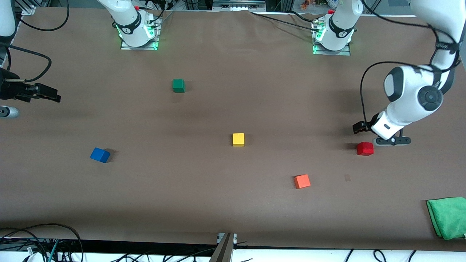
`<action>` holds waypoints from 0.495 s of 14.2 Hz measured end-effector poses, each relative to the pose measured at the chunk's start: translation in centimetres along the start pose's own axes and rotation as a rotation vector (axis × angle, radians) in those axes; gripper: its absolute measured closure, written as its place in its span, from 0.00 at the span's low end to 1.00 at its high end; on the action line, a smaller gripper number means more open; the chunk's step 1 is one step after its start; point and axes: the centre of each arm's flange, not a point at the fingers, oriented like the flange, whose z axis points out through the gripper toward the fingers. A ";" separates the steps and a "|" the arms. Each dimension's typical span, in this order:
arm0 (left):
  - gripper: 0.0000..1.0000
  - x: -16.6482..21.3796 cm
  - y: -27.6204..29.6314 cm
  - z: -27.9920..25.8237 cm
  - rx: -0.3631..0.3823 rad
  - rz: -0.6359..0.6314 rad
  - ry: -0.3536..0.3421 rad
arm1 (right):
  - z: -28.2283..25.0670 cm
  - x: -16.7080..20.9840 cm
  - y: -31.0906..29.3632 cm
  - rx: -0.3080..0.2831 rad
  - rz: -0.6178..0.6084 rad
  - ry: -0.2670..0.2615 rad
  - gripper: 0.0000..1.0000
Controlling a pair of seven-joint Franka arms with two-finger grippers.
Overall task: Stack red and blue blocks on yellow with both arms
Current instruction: 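Reach the left gripper down over the red cube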
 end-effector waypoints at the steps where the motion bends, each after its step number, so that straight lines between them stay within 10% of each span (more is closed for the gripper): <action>1: 0.00 0.2 -0.3 1.3 -0.002 0.011 0.012 | 0.1 0.1 0.0 0.000 0.000 -0.002 0.00; 7: 0.00 2.2 -3.0 3.8 -0.007 0.038 0.046 | 0.4 0.3 0.0 0.000 0.000 -0.006 0.00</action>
